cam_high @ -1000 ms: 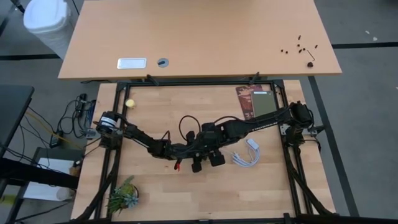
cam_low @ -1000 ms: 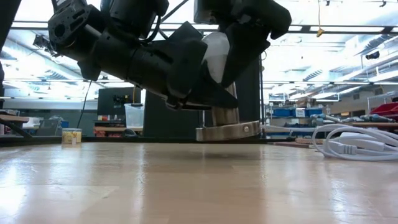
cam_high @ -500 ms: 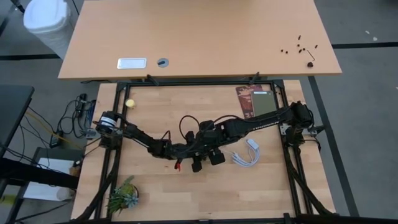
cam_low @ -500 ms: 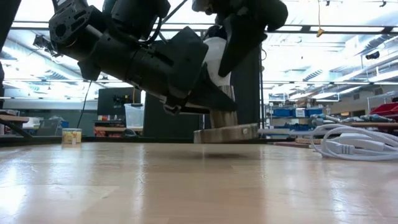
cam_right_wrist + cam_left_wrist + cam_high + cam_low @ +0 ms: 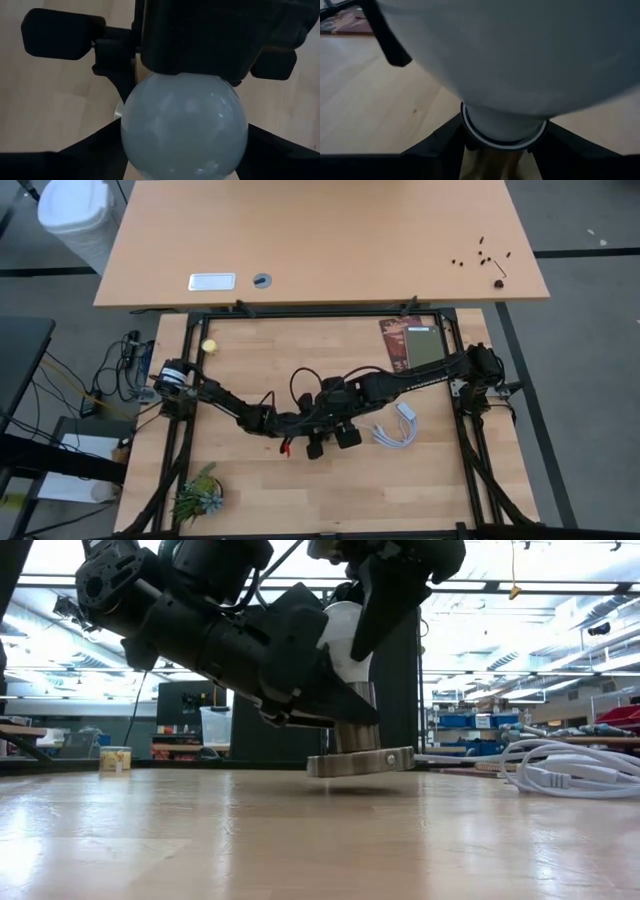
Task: Screw lightbulb
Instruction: Insert the lightbulb into the lamp
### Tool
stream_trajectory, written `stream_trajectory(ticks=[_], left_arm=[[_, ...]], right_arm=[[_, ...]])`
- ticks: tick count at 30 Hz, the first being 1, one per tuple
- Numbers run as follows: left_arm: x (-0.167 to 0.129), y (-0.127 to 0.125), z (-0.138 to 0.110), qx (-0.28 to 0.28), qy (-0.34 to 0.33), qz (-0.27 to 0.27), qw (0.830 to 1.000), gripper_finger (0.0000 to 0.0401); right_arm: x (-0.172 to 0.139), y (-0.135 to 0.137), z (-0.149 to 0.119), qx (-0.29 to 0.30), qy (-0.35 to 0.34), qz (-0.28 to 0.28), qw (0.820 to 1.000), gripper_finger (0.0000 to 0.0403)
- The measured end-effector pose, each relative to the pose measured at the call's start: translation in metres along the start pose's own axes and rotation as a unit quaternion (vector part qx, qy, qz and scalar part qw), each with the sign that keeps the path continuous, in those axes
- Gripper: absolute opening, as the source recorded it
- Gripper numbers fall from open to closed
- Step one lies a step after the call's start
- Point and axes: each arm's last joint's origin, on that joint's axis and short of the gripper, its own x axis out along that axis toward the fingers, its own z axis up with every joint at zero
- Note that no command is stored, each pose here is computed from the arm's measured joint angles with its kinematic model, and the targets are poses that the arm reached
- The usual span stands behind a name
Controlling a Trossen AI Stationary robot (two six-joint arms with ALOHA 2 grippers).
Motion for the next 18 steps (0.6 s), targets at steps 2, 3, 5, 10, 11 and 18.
stream_trajectory(ticks=[2,3,5,10,11,18], left_arm=[[0.0,0.0,0.0,0.0,0.0,0.0,1.0,0.0204],[0.0,0.0,0.0002,-0.001,-0.001,0.0,1.0,0.0204],[-0.0002,-0.0002,0.0007,-0.002,-0.005,0.0,1.0,0.0204],[0.0001,0.0003,0.0021,-0.004,-0.014,0.004,1.0,0.0204],[0.0002,0.0004,0.0025,-0.004,-0.015,0.005,1.0,0.0204],[0.0002,0.0007,0.0027,-0.008,-0.017,0.008,1.0,0.0204]], right_arm=[[0.0001,0.0001,0.0005,0.0,-0.003,0.002,1.0,0.0293],[0.0001,0.0002,0.0006,0.0,-0.004,0.004,1.0,0.0293],[0.0001,0.0002,0.0007,0.0,-0.004,0.006,1.0,0.0295],[0.0001,-0.0001,0.0015,-0.005,-0.009,0.006,1.0,0.0301],[0.0001,-0.0001,0.0022,-0.006,-0.012,0.006,1.0,0.0303],[-0.0002,-0.0003,0.0054,-0.009,-0.028,0.007,1.0,0.0312]])
